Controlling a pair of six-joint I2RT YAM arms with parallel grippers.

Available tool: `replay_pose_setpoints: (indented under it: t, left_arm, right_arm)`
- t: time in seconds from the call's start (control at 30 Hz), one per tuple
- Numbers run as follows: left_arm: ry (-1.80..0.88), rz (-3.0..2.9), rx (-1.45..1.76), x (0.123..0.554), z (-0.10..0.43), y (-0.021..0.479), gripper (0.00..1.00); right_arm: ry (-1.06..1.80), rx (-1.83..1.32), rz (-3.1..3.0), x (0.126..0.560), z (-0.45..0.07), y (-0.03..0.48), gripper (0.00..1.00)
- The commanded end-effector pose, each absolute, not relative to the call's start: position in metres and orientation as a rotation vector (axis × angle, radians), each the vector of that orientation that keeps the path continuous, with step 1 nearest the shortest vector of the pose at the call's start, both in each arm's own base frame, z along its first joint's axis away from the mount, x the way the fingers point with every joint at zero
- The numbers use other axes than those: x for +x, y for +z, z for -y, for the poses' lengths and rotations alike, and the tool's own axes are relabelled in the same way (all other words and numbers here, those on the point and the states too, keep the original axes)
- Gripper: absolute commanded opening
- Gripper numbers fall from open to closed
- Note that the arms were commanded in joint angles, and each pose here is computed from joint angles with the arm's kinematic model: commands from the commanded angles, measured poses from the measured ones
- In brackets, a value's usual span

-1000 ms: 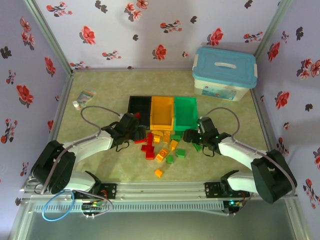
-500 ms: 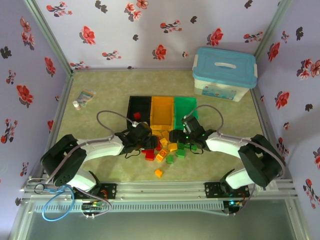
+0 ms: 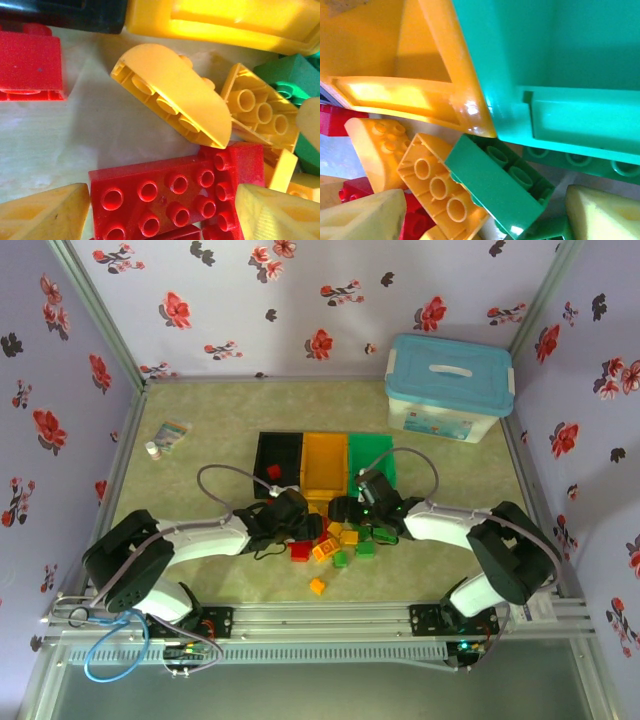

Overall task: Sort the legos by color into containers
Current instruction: Move the legos to the center of the table, then pick up the lego from the bottom-center of the table.

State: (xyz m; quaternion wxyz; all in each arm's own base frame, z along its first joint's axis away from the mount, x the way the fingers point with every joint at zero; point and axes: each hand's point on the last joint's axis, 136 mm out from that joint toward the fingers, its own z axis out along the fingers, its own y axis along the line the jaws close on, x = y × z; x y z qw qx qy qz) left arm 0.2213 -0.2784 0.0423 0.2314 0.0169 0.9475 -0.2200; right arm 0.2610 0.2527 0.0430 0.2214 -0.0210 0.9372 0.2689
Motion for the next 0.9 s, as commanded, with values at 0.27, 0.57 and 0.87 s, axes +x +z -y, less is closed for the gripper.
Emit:
replay_pose_setpoints:
  t: [0.27, 0.57, 0.87]
  left_arm:
    - [-0.674, -2.528, 0.021, 0.229, 0.261, 0.069, 0.80]
    - [-0.645, -2.552, 0.004, 0.214, 0.238, 0.065, 0.79]
    - [-0.616, -2.567, 0.010, 0.194, 0.223, 0.065, 0.78]
  right_arm:
    - [0.648, -0.097, -2.512, 0.267, -0.239, 0.083, 0.83]
    - [0.538, -0.123, -2.532, 0.257, -0.218, 0.089, 0.83]
    - [0.412, -0.204, -2.626, 0.239, -0.199, 0.075, 0.75]
